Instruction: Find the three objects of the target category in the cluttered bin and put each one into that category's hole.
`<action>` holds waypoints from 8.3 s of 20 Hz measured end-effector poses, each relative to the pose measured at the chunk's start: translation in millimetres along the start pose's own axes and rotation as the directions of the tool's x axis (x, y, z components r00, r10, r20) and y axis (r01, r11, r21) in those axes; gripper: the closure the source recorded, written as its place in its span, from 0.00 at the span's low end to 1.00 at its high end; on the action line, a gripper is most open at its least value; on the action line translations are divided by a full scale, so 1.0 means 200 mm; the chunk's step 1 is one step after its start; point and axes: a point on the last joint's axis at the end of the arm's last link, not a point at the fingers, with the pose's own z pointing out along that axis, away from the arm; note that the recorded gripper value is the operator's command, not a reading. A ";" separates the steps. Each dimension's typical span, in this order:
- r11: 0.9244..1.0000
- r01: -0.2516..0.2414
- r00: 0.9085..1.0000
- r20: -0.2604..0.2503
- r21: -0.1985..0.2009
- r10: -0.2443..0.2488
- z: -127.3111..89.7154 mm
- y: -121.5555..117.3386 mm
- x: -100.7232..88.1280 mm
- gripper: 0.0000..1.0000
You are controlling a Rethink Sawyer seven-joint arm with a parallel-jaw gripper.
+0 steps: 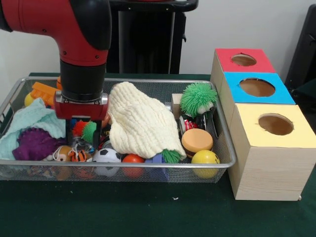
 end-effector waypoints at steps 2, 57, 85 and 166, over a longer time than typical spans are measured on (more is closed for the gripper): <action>1.000 0.000 1.000 -0.004 -0.004 0.000 0.01 0.01 0.01 0.00; 0.983 0.149 0.987 -0.083 0.104 -0.140 0.23 0.02 0.05 0.00; 0.999 0.002 0.993 -0.119 0.035 0.002 0.24 -0.07 0.09 0.00; 0.993 0.044 0.990 -0.136 0.105 -0.030 0.25 -0.07 0.04 0.00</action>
